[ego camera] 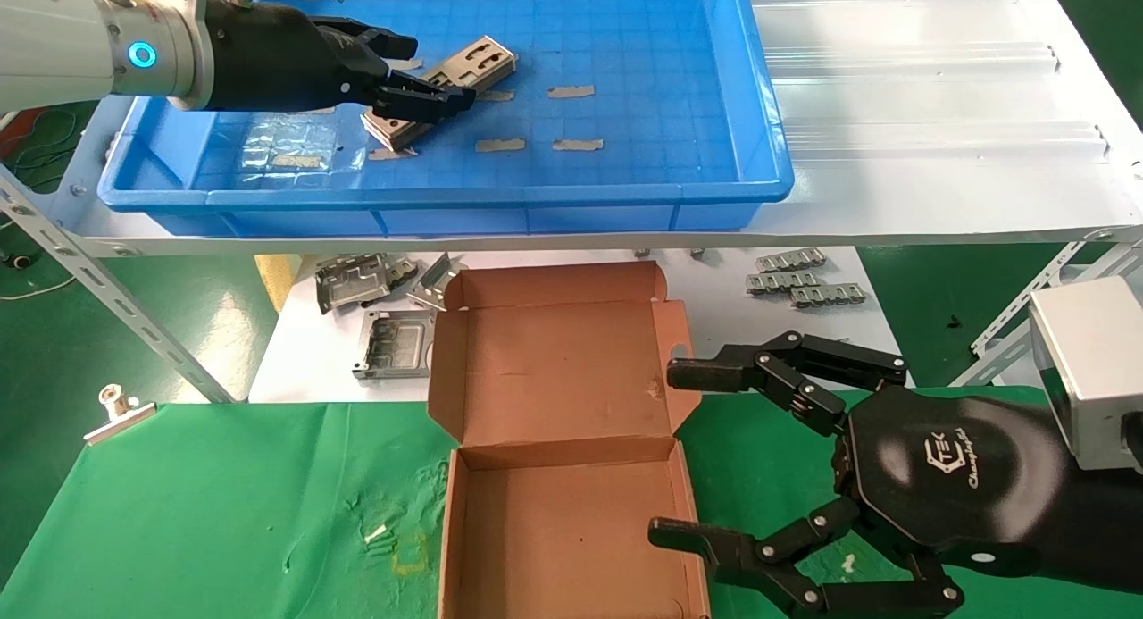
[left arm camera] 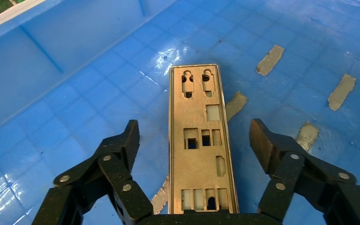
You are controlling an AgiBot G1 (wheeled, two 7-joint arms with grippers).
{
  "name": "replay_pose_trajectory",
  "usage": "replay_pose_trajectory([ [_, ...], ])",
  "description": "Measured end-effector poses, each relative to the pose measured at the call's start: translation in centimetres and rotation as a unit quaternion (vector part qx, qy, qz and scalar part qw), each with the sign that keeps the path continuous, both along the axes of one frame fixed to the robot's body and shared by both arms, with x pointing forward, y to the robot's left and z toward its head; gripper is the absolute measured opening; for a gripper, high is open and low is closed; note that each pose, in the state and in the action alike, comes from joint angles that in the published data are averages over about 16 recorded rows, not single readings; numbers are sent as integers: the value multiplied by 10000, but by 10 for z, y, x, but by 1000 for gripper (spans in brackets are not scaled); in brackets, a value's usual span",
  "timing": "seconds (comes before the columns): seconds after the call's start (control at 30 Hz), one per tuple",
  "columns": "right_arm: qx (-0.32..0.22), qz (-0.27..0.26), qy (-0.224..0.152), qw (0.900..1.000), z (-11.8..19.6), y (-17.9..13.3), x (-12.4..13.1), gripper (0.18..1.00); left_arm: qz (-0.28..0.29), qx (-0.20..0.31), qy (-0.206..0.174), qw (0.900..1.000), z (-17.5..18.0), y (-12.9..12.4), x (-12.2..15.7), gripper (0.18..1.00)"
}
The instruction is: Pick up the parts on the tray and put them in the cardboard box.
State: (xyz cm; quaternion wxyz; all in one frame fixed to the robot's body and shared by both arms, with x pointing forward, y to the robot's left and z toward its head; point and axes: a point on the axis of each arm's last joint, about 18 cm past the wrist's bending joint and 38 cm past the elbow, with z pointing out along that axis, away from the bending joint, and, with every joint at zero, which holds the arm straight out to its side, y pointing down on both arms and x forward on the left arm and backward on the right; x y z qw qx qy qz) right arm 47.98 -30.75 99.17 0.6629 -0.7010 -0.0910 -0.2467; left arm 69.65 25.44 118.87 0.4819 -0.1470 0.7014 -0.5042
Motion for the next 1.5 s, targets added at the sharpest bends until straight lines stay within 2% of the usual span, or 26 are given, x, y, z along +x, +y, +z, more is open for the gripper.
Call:
replay_pose_trajectory([
  [0.27,0,0,0,10000,0,0,0,897,-7,11,18,10000,0,-3,0,770],
  [0.47,0,0,0,10000,0,0,0,960,-18,16,28,10000,1,-4,0,636],
  [0.63,0,0,0,10000,0,0,0,987,-26,15,20,10000,2,-5,-1,534],
  [0.83,0,0,0,10000,0,0,0,999,-39,5,-50,10000,8,-5,-3,466],
  [1.2,0,0,0,10000,0,0,0,1000,-256,-21,-293,9992,31,-2,-21,450],
  [1.5,0,0,0,10000,0,0,0,1000,-1212,257,-182,9921,28,-10,-56,448],
])
